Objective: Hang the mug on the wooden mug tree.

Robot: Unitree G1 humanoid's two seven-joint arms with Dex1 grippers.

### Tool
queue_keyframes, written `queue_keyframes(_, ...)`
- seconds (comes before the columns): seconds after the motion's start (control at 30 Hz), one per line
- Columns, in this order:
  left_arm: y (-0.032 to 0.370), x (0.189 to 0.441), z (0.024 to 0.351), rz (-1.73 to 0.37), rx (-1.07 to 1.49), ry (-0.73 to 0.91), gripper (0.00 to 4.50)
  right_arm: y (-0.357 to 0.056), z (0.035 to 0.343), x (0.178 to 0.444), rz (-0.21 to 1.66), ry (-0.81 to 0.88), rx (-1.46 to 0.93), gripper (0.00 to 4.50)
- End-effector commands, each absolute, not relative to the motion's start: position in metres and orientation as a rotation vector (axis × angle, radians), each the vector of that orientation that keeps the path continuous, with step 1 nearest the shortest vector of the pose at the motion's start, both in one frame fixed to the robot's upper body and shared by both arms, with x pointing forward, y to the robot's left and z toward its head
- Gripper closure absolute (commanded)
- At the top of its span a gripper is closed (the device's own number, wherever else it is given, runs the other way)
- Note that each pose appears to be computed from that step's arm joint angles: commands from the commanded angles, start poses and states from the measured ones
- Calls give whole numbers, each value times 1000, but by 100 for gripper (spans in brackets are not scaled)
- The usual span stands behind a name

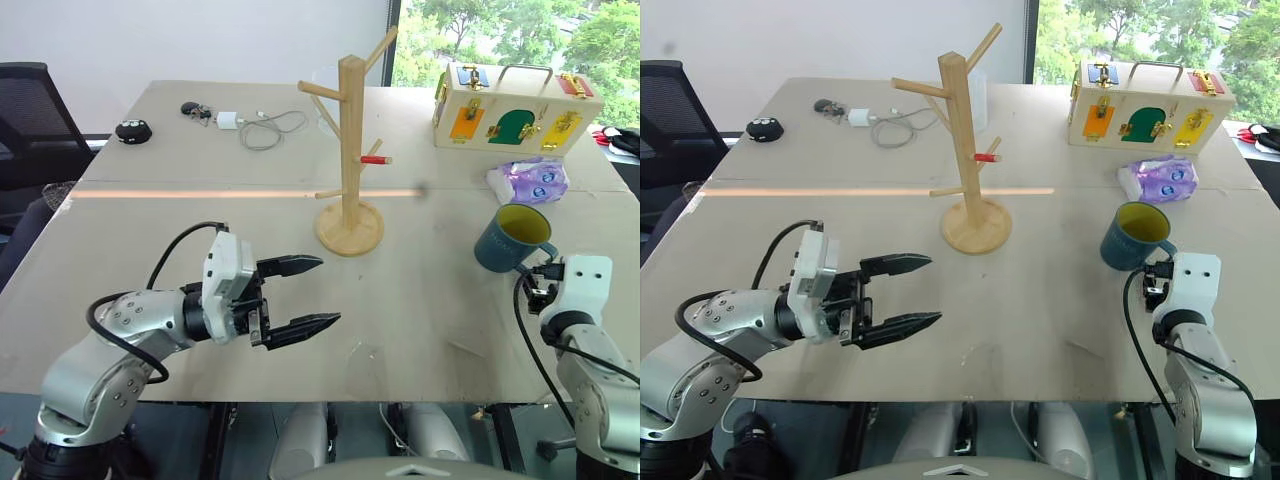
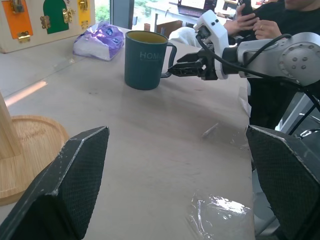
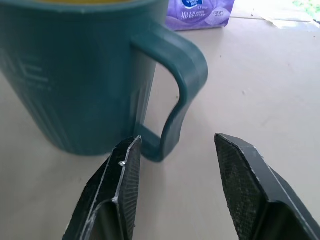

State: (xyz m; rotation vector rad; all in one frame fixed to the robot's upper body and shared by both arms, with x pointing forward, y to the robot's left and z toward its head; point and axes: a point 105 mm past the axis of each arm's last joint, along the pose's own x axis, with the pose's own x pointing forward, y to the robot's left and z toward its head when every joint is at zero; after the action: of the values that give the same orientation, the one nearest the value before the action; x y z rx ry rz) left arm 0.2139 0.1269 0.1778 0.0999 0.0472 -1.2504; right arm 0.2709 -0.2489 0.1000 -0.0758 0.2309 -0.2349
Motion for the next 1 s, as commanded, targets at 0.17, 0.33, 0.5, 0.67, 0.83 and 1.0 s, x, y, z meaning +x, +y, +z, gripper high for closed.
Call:
queue_keyframes(0.17, 130, 209, 190, -1243, 141, 0, 0, -251, 119, 286, -268, 154, -75, 250)
queue_keyframes(0.33, 133, 208, 190, -1234, 146, 2, 0, -253, 122, 288, -275, 153, -82, 415)
queue_keyframes(0.5, 135, 209, 190, -1227, 147, -1, 0, -256, 124, 292, -274, 152, -87, 445)
queue_keyframes(0.67, 137, 211, 189, -1206, 131, -9, 0, -259, 135, 300, -206, 107, -80, 445)
queue_keyframes(0.83, 149, 220, 194, -1103, 84, -69, 0, -225, 174, 309, 160, 1, -67, 445)
queue_keyframes(1.0, 161, 223, 192, -1044, 45, -81, 0, -195, 202, 309, 431, -19, -108, 445)
